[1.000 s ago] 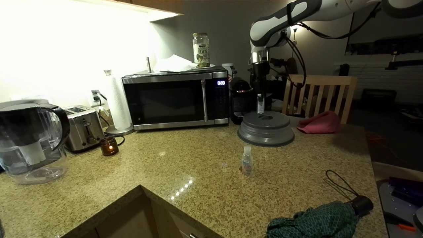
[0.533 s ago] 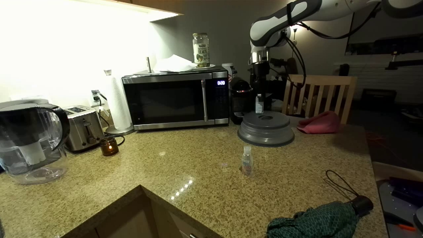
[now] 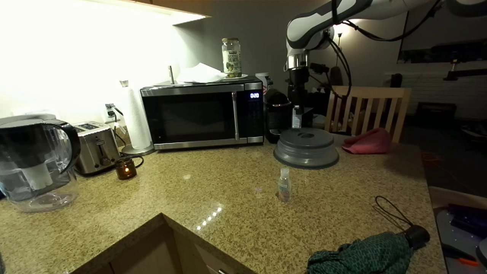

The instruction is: Take the bottle off of the grey thing

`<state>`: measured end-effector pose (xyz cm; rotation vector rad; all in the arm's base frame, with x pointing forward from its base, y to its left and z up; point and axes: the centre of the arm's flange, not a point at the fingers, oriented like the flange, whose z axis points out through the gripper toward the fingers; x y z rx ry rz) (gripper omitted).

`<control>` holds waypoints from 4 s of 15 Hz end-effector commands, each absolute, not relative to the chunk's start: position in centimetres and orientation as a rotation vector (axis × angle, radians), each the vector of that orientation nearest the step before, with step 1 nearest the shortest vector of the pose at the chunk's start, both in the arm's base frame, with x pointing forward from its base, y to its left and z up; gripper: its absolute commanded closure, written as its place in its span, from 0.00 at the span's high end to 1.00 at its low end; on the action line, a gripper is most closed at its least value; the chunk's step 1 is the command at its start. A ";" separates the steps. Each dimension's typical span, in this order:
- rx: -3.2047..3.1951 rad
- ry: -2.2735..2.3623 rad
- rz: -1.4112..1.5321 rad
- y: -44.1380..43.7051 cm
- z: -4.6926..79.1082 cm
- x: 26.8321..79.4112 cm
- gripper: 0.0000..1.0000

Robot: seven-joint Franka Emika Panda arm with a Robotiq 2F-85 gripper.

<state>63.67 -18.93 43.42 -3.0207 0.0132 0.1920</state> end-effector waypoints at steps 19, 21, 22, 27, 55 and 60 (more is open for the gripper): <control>-3.055 -0.397 0.166 -6.2 52.5 65.2 0.11; -3.056 -0.453 0.194 -4.7 52.4 65.6 0.11; -3.057 -0.480 0.205 -4.1 52.3 65.8 0.11; -3.061 -0.583 0.244 -1.8 51.9 67.0 0.11; -3.045 -0.707 0.101 4.0 40.9 74.7 0.11; -3.043 -0.687 0.126 5.2 38.8 75.4 0.11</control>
